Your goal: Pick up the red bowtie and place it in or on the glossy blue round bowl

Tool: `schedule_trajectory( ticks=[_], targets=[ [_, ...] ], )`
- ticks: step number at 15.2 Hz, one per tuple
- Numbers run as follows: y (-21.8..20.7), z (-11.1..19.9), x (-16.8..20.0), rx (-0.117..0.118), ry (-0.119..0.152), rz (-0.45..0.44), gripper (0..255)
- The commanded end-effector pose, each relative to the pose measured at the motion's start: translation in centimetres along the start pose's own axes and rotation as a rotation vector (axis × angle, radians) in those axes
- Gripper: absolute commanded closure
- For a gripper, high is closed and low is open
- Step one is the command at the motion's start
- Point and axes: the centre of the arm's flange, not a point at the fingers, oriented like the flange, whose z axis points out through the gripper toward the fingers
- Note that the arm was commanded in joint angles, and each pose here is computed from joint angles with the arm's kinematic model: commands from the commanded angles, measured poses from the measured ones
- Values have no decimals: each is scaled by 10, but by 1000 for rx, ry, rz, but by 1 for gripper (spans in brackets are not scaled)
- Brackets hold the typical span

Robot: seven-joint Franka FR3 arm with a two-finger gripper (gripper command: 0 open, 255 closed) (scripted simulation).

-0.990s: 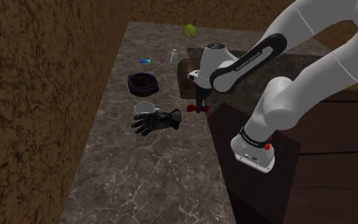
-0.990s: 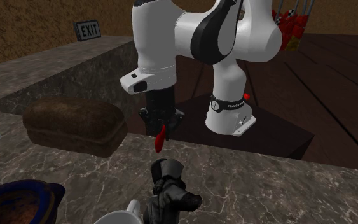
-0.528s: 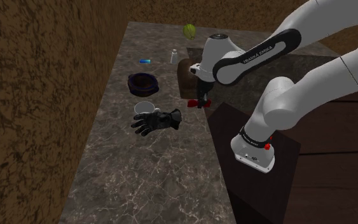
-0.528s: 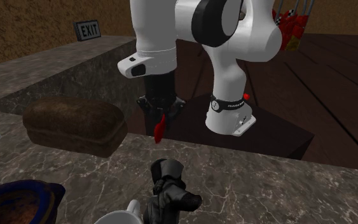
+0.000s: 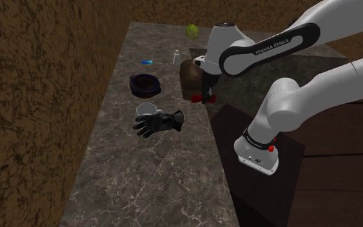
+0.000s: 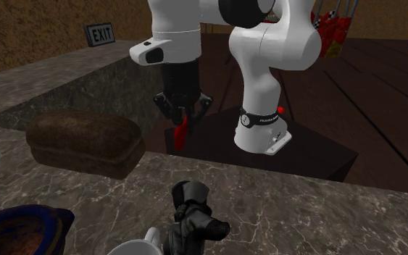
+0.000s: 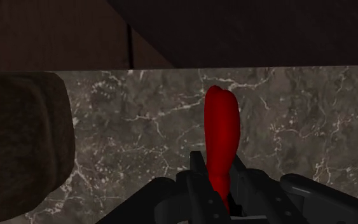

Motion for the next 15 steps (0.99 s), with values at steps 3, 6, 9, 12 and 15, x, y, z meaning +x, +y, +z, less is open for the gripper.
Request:
schedule_trajectory(
  ticks=[3, 6, 9, 12, 15],
  targets=[
    [0, -22, 0, 0, -1, 0, 255],
    [-1, -36, 0, 0, -1, 0, 255],
    [23, -36, 32, 0, -1, 0, 255],
    [46, -36, 65, 0, -1, 0, 255],
    [69, -36, 97, 0, -1, 0, 255]
  ],
)
